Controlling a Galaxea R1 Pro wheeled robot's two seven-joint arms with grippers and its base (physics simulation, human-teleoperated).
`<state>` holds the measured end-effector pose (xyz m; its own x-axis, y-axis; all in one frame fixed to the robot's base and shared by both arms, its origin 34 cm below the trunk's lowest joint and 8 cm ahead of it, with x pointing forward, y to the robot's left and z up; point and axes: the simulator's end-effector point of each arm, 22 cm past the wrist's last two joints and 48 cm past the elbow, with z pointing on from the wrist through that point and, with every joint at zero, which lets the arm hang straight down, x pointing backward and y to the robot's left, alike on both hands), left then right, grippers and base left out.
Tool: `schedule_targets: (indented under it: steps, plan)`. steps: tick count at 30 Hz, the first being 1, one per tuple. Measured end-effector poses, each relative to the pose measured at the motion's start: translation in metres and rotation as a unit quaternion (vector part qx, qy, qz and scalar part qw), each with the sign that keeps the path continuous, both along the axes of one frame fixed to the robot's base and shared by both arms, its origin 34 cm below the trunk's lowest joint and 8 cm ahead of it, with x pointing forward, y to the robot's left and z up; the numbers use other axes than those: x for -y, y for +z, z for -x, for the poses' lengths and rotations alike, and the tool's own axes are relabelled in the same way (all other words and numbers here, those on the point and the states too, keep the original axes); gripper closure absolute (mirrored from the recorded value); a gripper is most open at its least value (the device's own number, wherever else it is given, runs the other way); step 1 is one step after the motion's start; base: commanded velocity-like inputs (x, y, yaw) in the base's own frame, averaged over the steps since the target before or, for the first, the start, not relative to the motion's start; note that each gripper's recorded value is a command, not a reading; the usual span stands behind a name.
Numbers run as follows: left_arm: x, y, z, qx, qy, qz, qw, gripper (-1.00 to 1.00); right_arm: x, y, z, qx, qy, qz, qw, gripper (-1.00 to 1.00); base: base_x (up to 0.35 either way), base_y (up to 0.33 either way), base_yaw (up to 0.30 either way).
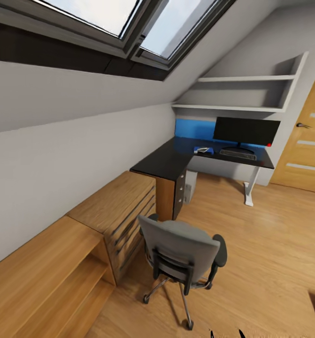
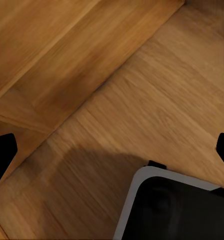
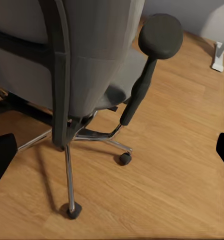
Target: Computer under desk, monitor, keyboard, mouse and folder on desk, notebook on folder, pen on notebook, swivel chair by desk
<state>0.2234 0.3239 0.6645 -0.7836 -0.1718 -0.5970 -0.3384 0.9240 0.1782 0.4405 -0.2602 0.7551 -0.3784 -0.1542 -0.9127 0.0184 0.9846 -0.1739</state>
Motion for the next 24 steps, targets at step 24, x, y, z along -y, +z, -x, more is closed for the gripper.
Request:
schedule_targets:
  steps: [24]
  plan:
    - [0.0, 0.0, 0.0, 0.0, 0.0, 0.0, 1.0, -1.0, -0.0002, 0.0, 0.0, 0.0, 0.0, 0.0, 1.0, -1.0, 0.04, 0.144, -0.297]
